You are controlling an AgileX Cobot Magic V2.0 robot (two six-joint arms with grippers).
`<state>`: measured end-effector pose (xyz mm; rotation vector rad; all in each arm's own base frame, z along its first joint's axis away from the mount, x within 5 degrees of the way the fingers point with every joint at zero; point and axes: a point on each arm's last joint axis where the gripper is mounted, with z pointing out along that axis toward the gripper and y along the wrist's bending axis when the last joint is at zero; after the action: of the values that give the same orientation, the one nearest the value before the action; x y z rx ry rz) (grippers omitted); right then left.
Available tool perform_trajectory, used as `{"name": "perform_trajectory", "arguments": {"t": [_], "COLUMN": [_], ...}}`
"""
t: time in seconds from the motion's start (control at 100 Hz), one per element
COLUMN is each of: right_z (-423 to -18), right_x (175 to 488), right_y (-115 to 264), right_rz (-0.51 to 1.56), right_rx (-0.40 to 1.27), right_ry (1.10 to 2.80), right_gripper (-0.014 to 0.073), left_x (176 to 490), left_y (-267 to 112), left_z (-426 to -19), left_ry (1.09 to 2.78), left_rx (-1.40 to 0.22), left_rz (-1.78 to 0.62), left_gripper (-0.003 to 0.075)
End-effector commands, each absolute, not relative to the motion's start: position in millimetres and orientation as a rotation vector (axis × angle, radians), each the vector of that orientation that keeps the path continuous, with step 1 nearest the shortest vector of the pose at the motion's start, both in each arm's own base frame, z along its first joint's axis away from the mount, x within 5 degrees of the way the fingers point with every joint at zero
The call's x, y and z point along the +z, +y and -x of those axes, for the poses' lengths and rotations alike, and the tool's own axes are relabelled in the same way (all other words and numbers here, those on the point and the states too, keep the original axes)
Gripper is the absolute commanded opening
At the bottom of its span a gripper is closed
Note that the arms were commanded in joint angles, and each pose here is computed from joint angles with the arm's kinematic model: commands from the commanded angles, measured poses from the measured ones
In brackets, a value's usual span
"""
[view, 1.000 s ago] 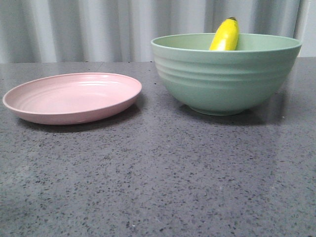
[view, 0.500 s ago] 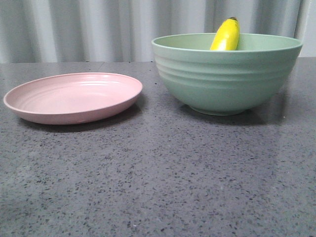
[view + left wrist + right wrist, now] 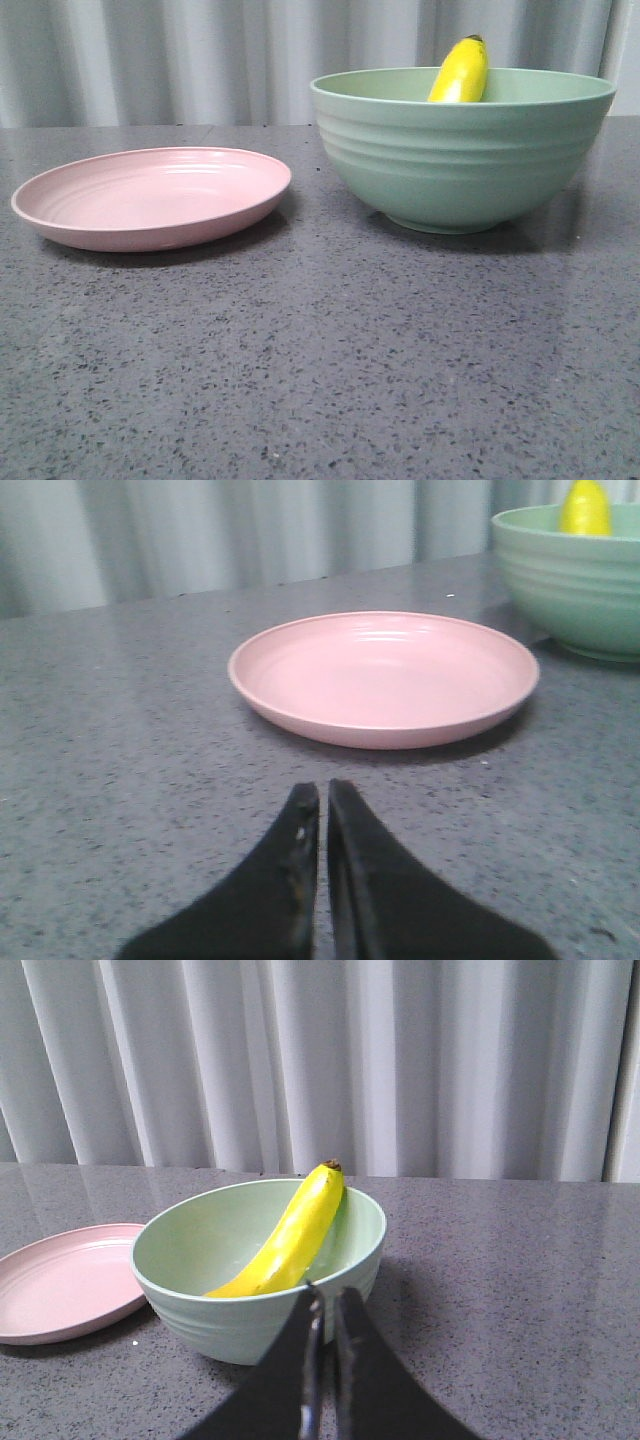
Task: Transfer banana from pink plate to green bowl
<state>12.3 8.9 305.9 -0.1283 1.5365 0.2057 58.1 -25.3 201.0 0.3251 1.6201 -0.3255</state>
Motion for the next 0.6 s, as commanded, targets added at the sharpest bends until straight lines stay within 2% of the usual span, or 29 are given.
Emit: {"name": "perform_trajectory", "arguments": {"t": [0.0, 0.22, 0.39, 0.48, 0.59], "right_z": [-10.4, -10.4, -10.4, -10.4, -10.4], "right_x": [319.7, 319.7, 319.8, 319.8, 319.8], "right_y": [7.3, 7.3, 7.2, 7.2, 7.2], "right_rz": [0.119, 0.119, 0.119, 0.119, 0.119], "right_rx": [0.181, 0.181, 0.181, 0.181, 0.181], "right_ry": [1.448, 1.448, 1.446, 1.446, 1.446], "right_gripper": [-0.0074, -0.0075, -0.0075, -0.0075, -0.0075], "left_x": [205.4, 200.5, 191.1, 179.9, 180.8], "left_y": [-19.5, -5.6, -2.0, -2.1, -2.1], "left_z": [-57.2, -54.3, -54.5, -53.0, -53.2], "left_ry": [1.497, 1.536, 1.64, 1.764, 1.755], "left_rx": [-0.266, -0.091, -0.049, -0.049, -0.049], "left_rz": [-0.245, -0.07, -0.007, -0.01, -0.01], "left_gripper": [-0.0019, -0.0019, -0.0019, -0.0019, -0.0019]}}
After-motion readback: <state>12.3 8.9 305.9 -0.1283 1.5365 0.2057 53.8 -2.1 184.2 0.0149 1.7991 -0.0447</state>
